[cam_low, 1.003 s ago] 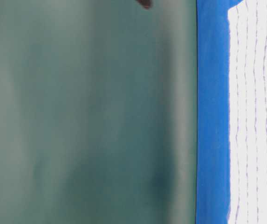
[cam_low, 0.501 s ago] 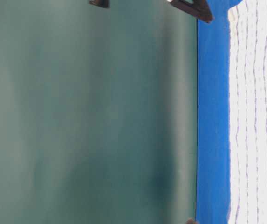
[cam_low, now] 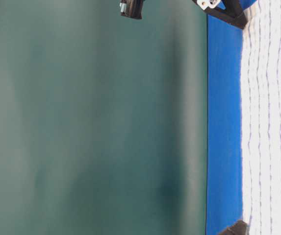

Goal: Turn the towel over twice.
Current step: 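Pinch the far towel corners with left and right grippers, then lift the held corners and pull the towel away from the table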

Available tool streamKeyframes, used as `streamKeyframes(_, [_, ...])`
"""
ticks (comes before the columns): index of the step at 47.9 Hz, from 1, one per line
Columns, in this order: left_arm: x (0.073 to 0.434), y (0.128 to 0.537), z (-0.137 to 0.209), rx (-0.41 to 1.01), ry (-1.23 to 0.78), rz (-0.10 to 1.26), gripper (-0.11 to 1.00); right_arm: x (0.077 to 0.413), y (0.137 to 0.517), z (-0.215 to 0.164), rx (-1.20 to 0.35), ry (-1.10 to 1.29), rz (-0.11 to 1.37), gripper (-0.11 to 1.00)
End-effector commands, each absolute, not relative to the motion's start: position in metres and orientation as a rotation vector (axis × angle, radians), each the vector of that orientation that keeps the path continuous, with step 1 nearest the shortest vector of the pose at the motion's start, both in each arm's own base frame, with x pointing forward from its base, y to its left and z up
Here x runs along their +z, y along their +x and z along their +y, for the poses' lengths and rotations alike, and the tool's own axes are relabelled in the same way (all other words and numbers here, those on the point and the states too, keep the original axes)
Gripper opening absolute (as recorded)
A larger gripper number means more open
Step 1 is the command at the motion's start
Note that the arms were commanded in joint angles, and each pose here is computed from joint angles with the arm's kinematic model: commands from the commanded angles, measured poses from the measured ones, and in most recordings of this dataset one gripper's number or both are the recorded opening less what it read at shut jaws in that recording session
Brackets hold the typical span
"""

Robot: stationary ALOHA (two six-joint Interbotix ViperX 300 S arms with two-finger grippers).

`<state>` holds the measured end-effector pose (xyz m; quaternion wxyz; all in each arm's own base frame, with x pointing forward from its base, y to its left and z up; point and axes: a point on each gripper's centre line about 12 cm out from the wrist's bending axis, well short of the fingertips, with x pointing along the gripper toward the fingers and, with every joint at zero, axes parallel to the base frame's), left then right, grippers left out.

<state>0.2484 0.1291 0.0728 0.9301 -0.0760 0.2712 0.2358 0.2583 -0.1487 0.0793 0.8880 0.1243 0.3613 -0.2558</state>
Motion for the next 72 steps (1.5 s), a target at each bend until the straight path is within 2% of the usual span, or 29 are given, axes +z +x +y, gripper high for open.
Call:
streamKeyframes(1, [0.075, 0.250, 0.132, 0.489, -0.154, 0.545, 0.67, 0.084, 0.262, -0.152, -0.537, 0.255, 0.729, 0.55])
streamKeyframes(4, [0.073, 0.250, 0.131, 0.488, -0.155, 0.557, 0.49, 0.084, 0.261, -0.152, -0.537, 0.256, 0.732, 0.49])
streamKeyframes(7, [0.071, 0.249, 0.131, 0.487, -0.160, 0.575, 0.30, 0.084, 0.262, -0.152, -0.536, 0.255, 0.732, 0.36])
streamKeyframes(10, [0.069, 0.247, 0.130, 0.484, -0.161, 0.597, 0.14, 0.084, 0.262, -0.152, -0.535, 0.254, 0.734, 0.20])
streamKeyframes(12, [0.067, 0.247, 0.130, 0.483, -0.164, 0.611, 0.06, 0.084, 0.262, -0.152, -0.534, 0.253, 0.735, 0.09])
streamKeyframes(14, [0.067, 0.246, 0.129, 0.483, -0.167, 0.620, 0.01, 0.084, 0.262, -0.152, -0.534, 0.253, 0.735, 0.05])
streamKeyframes(35, [0.080, 0.249, 0.136, 0.494, -0.157, 0.608, 0.01, 0.097, 0.261, -0.155, -0.556, 0.263, 0.685, 0.05])
streamKeyframes(48, [0.132, 0.249, 0.160, 0.564, -0.160, 0.532, 0.01, 0.130, 0.246, -0.174, -0.634, 0.264, 0.579, 0.05])
streamKeyframes(55, [0.177, 0.247, 0.168, 0.594, -0.135, 0.421, 0.01, 0.156, 0.238, -0.184, -0.675, 0.262, 0.520, 0.05])
streamKeyframes(65, [0.233, 0.244, 0.166, 0.598, -0.081, 0.249, 0.01, 0.215, 0.228, -0.185, -0.689, 0.219, 0.415, 0.05])
streamKeyframes(72, [0.254, 0.238, 0.162, 0.597, -0.027, 0.186, 0.01, 0.255, 0.219, -0.176, -0.679, 0.180, 0.356, 0.05])
